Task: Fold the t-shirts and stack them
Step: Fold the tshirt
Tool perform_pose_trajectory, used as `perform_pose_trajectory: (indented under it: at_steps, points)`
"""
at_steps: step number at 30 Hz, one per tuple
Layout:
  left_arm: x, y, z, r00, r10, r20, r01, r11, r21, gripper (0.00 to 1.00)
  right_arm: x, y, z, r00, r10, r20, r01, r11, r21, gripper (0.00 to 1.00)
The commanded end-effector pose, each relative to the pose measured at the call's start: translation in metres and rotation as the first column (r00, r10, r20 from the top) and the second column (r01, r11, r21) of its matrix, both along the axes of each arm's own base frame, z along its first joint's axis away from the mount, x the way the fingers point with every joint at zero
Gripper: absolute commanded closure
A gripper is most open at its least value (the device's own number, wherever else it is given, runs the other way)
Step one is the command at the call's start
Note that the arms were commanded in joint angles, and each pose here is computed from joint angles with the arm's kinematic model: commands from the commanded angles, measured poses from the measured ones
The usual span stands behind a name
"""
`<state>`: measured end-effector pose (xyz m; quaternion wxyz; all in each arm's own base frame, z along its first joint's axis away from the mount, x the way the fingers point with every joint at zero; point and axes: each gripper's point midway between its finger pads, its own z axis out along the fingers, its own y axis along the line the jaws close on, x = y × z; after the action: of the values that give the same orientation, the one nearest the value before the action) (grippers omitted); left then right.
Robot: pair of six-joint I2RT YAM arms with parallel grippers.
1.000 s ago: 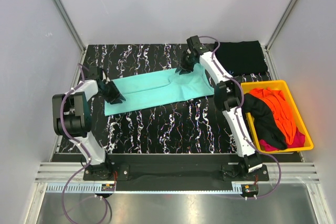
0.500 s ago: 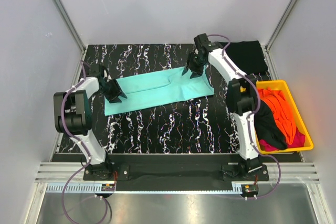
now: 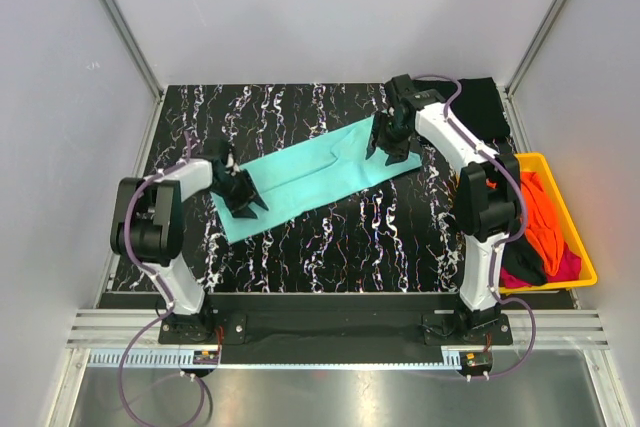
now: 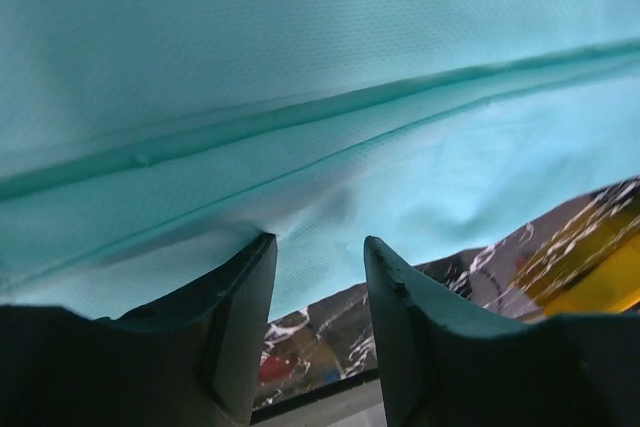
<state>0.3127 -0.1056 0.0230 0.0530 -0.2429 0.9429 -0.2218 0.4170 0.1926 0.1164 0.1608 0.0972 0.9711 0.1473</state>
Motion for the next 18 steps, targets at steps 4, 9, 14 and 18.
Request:
perform_pose_trajectory:
  at_steps: [4, 9, 14, 18]
  points:
    - [-0.085, -0.05, -0.001, 0.988, -0.133, -0.077, 0.131, 0.991, -0.028, 0.51, 0.016, -0.013, 0.003, 0.997, -0.047, 0.066, 0.051, 0.996, -0.067, 0.36]
    - [-0.148, -0.096, -0.001, 0.953, -0.282, -0.106, 0.264, 0.952, -0.157, 0.5, 0.036, -0.004, -0.021, 0.997, -0.066, 0.041, 0.068, 0.996, -0.062, 0.34]
    - [-0.174, -0.156, 0.038, 0.853, -0.518, 0.062, 0.516, 0.823, -0.237, 0.46, 0.047, 0.007, -0.036, 0.996, -0.076, 0.055, 0.08, 0.994, -0.075, 0.33]
    - [-0.172, -0.179, 0.085, 0.788, -0.566, 0.241, 0.614, 0.749, -0.25, 0.38, 0.045, 0.014, -0.05, 0.997, -0.066, 0.048, 0.07, 0.993, -0.1, 0.32]
